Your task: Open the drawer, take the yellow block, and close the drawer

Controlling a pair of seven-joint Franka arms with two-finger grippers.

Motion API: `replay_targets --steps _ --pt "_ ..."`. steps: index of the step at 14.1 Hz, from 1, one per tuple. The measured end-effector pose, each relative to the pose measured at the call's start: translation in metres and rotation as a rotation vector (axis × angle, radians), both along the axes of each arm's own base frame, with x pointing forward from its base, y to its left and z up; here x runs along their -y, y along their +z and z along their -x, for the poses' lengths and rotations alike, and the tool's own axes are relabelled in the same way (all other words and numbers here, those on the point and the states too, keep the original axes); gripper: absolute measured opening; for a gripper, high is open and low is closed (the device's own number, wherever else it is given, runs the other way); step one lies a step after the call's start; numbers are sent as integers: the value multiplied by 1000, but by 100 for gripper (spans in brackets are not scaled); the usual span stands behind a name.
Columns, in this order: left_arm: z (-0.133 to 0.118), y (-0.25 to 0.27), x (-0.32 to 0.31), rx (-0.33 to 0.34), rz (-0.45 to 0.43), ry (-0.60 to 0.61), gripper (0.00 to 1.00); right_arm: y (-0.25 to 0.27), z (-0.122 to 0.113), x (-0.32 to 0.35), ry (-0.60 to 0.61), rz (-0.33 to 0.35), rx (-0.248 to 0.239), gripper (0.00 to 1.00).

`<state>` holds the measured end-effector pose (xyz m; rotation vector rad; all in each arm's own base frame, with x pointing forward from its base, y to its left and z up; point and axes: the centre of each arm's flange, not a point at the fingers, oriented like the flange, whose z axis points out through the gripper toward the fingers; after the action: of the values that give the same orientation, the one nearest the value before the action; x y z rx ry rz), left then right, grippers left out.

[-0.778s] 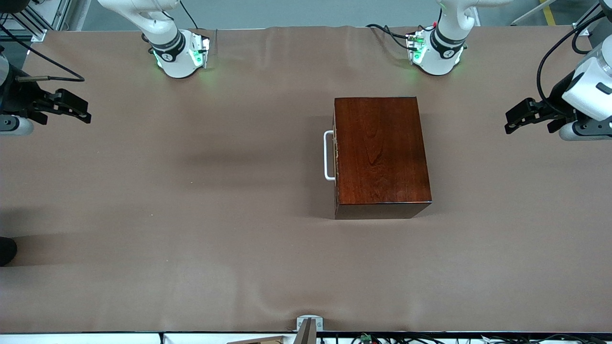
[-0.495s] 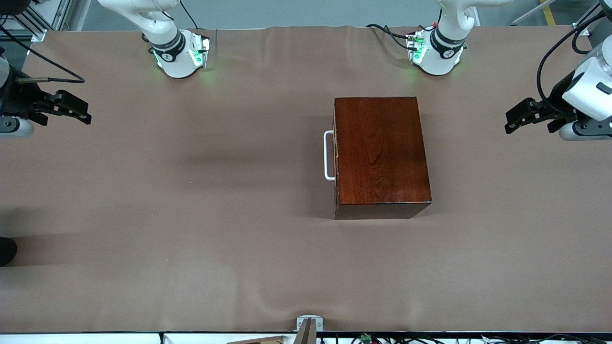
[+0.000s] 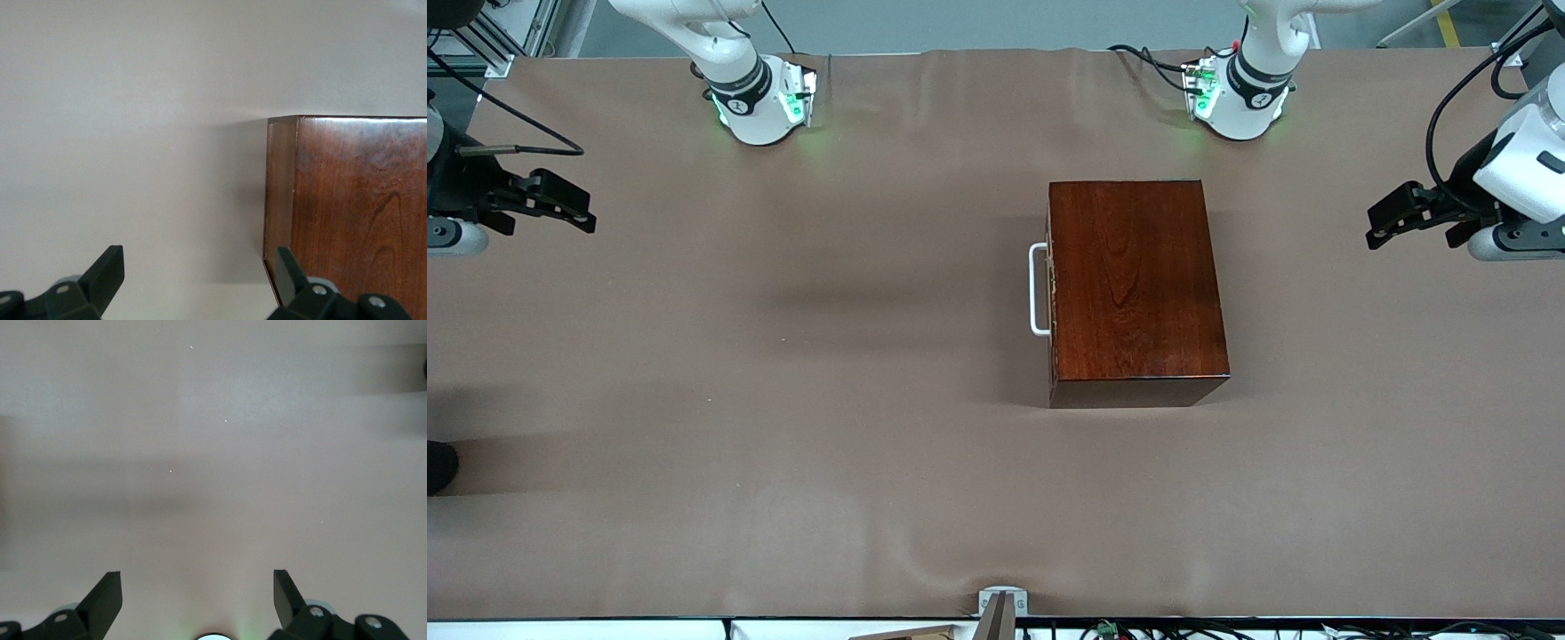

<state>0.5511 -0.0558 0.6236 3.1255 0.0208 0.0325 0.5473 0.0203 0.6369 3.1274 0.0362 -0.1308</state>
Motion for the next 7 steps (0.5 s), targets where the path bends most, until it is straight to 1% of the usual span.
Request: replay_targets --steps 3,5,7 --pt "0 -3 10 -5 0 -17 100 0 0 0 0 0 0 100" --pt "-3 -11 23 -20 0 -40 100 0 0 0 0 0 0 100" --pt "-4 -21 57 -33 2 -87 100 -1 0 0 0 0 -2 100"
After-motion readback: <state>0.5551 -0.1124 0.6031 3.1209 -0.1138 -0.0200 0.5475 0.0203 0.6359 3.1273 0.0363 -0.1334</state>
